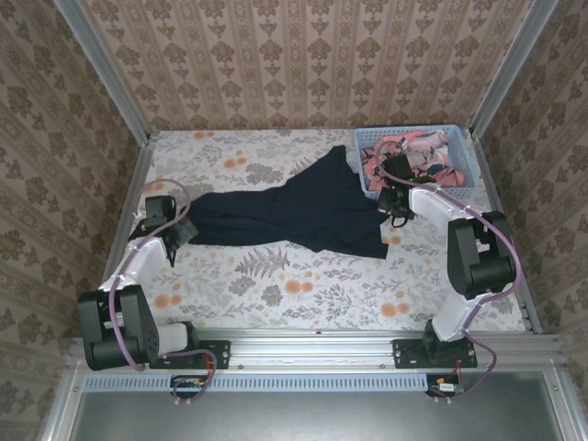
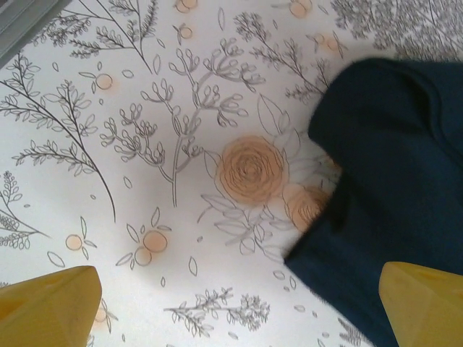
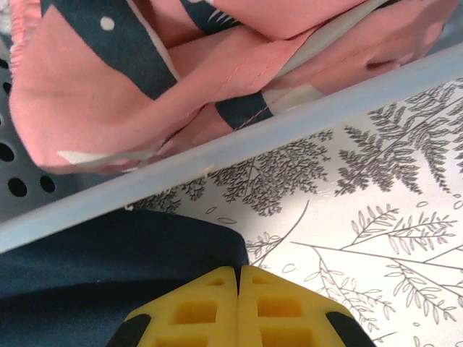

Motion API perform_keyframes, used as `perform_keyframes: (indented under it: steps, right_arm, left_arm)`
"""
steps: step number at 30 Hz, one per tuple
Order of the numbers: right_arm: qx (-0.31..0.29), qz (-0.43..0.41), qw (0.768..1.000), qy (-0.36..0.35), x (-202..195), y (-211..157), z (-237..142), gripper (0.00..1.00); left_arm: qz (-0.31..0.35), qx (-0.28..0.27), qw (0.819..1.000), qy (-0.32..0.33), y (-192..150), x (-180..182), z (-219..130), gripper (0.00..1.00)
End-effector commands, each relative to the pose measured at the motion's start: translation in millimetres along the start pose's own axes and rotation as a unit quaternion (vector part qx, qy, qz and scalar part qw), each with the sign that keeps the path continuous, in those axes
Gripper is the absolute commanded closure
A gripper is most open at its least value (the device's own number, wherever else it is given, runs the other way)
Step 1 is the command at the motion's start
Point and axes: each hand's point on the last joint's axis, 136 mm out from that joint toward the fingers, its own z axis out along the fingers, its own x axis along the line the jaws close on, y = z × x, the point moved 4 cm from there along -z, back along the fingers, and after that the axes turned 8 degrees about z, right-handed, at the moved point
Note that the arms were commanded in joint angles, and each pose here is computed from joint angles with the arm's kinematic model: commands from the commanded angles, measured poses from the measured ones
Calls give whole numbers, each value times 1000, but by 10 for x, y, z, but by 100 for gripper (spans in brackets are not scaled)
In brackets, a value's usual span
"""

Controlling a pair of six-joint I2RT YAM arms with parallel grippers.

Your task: Fold and stack the mixed laundry pile

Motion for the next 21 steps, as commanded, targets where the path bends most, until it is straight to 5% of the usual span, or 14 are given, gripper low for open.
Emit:
perform_keyframes:
  steps: [1,8,21]
  right_arm:
    - [-6,-13,1000,-14,-22,70,-41,100]
    - [0,-11,1000,13,44,43,-24,100]
    - [11,-11,999,38,104,-1,-45,100]
  left_arm:
    - [-42,-55,997,-36,379,-116,-43,0]
    - [19,-45,991,-124,491,-816,-101,13]
    - [230,20,953,-194,-192,-2370,-147,30]
